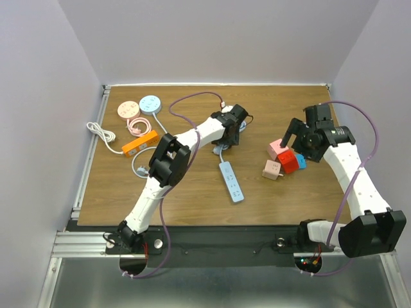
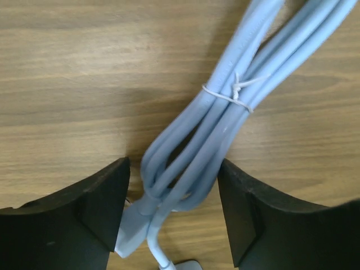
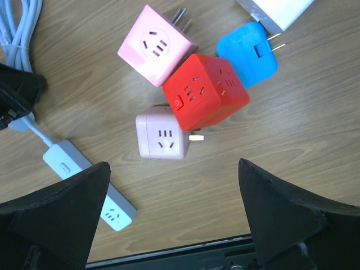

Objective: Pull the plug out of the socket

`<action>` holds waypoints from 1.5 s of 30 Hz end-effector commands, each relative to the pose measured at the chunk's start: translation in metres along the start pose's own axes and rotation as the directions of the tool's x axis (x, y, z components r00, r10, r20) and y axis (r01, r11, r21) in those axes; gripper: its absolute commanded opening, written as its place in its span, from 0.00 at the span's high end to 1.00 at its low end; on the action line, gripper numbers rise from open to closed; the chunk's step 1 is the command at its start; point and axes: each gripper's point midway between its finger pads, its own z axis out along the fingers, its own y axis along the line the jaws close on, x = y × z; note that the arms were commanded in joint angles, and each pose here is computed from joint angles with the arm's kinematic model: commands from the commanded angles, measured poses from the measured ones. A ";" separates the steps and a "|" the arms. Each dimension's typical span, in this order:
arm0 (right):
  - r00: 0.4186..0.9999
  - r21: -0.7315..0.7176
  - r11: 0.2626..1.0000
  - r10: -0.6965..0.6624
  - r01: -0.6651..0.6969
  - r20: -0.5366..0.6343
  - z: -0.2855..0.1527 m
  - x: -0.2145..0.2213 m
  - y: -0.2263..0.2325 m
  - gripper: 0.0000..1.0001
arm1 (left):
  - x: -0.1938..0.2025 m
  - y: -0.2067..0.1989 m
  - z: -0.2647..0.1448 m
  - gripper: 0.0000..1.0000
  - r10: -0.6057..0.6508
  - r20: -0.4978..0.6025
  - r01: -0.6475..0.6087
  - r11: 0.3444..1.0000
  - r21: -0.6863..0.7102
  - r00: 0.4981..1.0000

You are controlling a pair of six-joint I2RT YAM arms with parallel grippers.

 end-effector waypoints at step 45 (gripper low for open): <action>0.997 -0.196 0.980 -0.058 0.046 -0.058 -0.006 0.006 0.034 0.00 | -0.096 0.181 -0.079 0.34 -0.351 0.144 0.341 0.936 0.092 0.925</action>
